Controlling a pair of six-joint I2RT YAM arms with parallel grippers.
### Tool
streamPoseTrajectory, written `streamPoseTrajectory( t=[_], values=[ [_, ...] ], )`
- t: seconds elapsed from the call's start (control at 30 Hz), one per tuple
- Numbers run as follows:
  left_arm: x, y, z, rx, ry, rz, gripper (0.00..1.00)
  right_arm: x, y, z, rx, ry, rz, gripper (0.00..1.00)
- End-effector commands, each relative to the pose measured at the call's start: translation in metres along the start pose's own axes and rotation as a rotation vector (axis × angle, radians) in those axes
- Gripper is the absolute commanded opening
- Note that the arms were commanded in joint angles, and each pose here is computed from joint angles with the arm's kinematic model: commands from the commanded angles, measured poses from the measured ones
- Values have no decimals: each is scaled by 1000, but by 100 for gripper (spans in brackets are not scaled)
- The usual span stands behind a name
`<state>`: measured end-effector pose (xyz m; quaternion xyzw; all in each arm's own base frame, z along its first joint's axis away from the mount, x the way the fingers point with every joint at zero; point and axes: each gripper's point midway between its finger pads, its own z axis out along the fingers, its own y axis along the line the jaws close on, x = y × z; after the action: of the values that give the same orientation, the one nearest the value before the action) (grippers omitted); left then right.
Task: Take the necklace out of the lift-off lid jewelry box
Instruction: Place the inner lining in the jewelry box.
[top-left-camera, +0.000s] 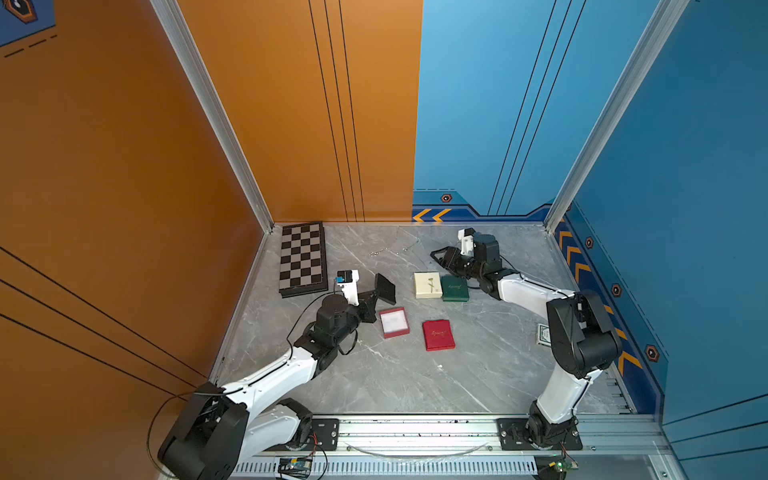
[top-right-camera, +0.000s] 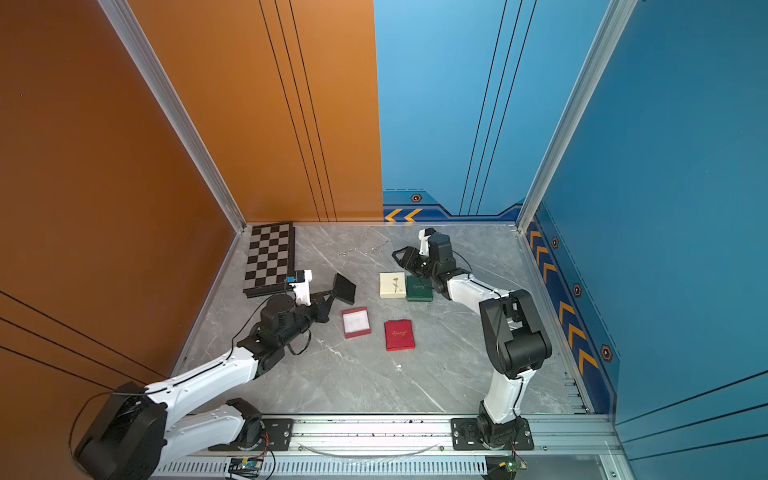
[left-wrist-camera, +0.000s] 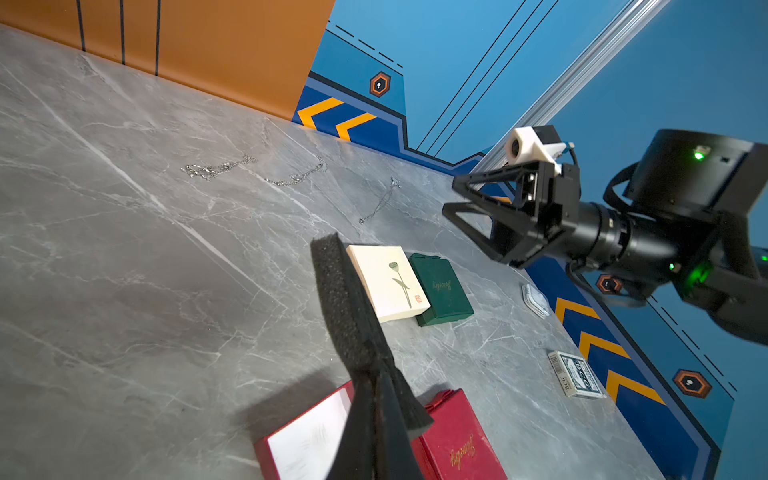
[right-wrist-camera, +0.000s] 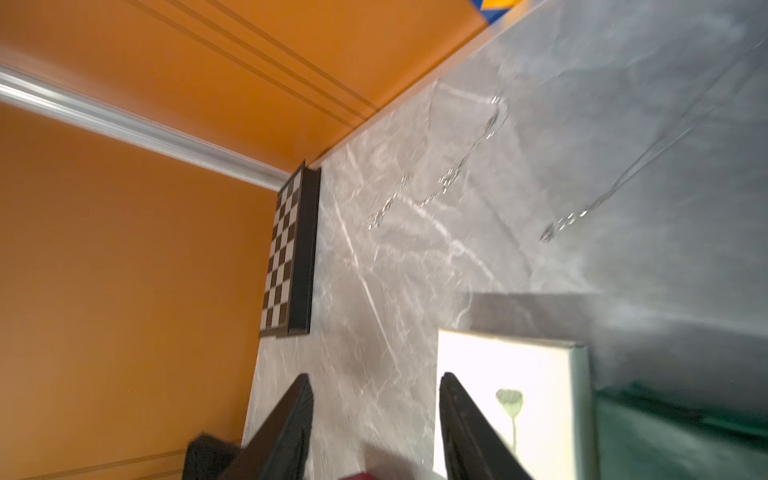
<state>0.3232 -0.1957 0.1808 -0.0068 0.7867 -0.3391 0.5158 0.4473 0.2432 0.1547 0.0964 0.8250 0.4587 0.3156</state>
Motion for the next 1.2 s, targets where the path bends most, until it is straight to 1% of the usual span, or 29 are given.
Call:
streamPoseTrajectory(
  t=[0.0,0.1,0.23,0.33,0.47,0.63,0.8,0.87,0.97,1.07,1.17],
  values=[
    [-32,-17,7,37,-131,-13,0,10,39,-5,-164,-32,47,58],
    [-31,-22,13,59,-144,-23,0,32,48,2,-212,2,80,60],
    [-32,-30,19,82,-147,-25,0,48,58,10,-278,24,122,60],
    [-32,-33,23,96,-143,-24,0,56,63,15,-315,38,143,60],
    [-35,-37,23,113,-156,-24,0,67,62,20,-323,53,160,60],
    [-37,-39,26,119,-157,-21,0,78,69,20,-364,70,187,59],
    [-35,-41,29,130,-152,-28,0,87,80,19,-394,87,183,58],
    [-33,-40,30,130,-148,-29,0,89,84,18,-407,91,183,55],
    [-32,-39,31,128,-144,-30,0,88,90,15,-425,87,185,46],
    [-31,-38,31,123,-144,-32,0,89,94,12,-439,90,186,34],
    [-29,-34,30,111,-142,-32,0,90,91,9,-423,83,180,23]
  ],
)
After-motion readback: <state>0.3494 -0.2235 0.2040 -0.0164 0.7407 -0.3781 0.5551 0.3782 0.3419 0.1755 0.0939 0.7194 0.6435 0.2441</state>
